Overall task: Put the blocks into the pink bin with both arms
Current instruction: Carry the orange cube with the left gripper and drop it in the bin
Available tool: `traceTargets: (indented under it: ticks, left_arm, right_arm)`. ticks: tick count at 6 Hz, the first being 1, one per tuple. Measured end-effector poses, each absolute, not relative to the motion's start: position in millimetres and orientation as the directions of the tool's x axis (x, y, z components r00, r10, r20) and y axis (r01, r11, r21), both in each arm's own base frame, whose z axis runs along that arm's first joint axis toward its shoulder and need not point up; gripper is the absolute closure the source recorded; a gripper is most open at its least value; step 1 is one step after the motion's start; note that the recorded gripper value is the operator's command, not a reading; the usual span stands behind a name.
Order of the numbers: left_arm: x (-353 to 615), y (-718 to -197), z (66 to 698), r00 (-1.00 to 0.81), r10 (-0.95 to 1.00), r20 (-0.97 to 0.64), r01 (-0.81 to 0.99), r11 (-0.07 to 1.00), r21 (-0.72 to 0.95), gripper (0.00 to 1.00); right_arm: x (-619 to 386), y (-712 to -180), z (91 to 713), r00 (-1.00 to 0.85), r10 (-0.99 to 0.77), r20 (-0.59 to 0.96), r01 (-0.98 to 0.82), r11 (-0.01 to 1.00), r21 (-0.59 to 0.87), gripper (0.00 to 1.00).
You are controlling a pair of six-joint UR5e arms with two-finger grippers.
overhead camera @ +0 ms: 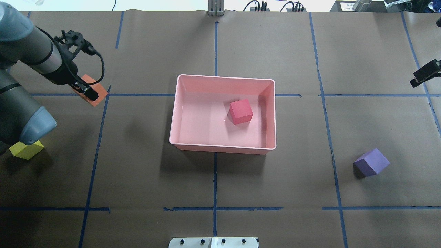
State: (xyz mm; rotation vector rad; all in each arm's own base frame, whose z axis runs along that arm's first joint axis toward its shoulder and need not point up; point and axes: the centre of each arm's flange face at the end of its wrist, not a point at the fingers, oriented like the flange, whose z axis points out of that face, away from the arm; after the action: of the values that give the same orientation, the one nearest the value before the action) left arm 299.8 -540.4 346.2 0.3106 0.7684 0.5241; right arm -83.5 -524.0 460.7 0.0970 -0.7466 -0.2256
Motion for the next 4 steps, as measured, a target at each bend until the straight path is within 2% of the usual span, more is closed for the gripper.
traceTargets:
  ticks: [3,4]
  left_arm:
    - [373.2,-522.1,197.2,0.619,0.26,-0.741,-0.121,0.964,0.237,0.28]
    - [413.5,-506.1,156.8,0.61,0.171,-0.773,-0.064,0.984,0.167,0.0]
  right_arm:
    - [-83.7,-516.7,467.6,0.708,-0.241,0.664,0.163,0.97,0.178,0.0]
    - [-87.5,-515.0,461.7,0.702,-0.239,0.671,0.153,0.971,0.186,0.0]
